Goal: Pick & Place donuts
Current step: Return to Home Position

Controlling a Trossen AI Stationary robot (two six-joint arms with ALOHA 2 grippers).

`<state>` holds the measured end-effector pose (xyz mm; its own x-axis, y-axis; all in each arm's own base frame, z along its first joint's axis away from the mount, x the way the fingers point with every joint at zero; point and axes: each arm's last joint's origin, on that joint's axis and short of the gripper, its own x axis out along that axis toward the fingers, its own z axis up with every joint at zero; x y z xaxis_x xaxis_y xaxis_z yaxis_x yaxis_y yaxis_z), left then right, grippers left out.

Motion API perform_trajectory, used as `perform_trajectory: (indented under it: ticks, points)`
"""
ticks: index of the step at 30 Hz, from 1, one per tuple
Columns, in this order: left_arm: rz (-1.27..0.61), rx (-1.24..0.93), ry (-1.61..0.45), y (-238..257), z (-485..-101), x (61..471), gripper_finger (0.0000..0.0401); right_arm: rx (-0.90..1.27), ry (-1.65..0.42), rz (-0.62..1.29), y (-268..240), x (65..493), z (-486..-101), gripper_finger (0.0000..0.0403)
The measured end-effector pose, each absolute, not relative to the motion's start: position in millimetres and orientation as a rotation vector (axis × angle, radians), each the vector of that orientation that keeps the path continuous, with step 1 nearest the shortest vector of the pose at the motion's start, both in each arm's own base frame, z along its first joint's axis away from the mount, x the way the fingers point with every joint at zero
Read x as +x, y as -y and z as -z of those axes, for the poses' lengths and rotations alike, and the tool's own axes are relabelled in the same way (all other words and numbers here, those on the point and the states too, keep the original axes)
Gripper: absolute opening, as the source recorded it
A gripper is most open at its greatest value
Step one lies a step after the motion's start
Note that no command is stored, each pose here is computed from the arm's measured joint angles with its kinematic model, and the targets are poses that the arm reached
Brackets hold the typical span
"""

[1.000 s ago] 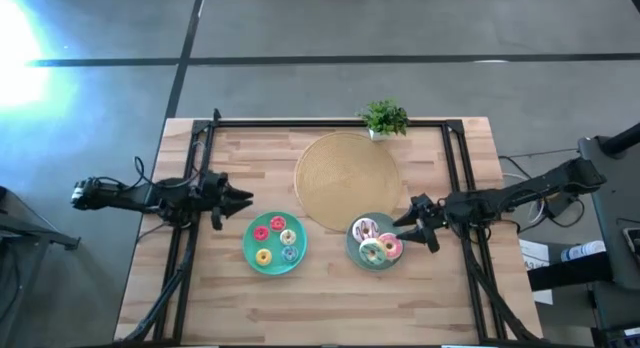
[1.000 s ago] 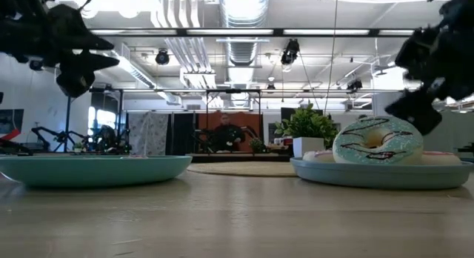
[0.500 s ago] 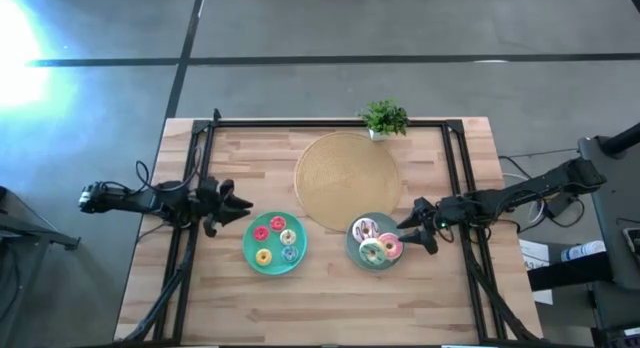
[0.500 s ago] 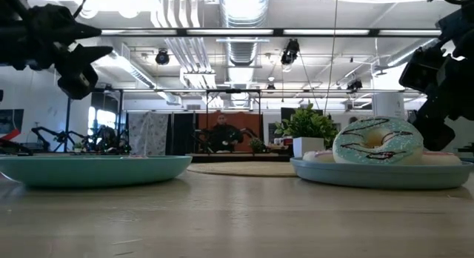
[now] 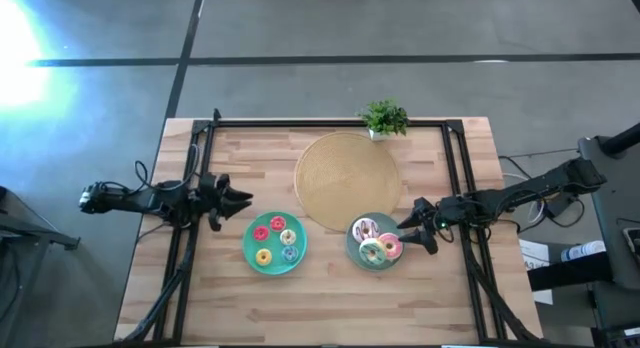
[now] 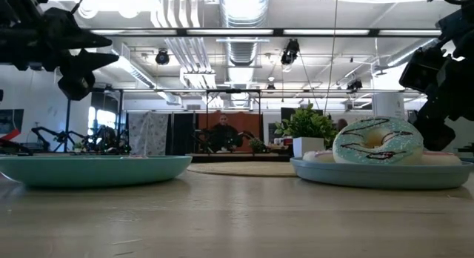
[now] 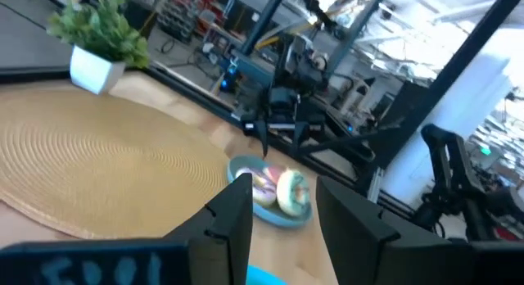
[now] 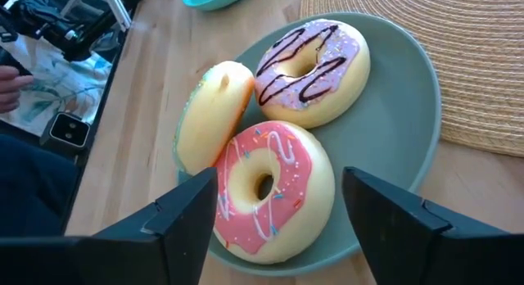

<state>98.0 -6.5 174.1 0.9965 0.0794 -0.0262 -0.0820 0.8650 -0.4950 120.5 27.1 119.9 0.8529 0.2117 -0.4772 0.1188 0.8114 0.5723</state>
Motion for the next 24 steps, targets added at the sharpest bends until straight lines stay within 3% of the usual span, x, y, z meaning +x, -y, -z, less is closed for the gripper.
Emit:
perform_trajectory:
  ticks: [13,24]
  points:
    - [-0.073,-0.534,0.023,6,-173,95,0.0110,0.631,-0.557,-0.053,-27,120,-120,0.0249]
    - [-0.101,-0.341,0.045,-5,-168,97,0.0110,0.631,-0.557,-0.053,-27,120,-120,0.0256]
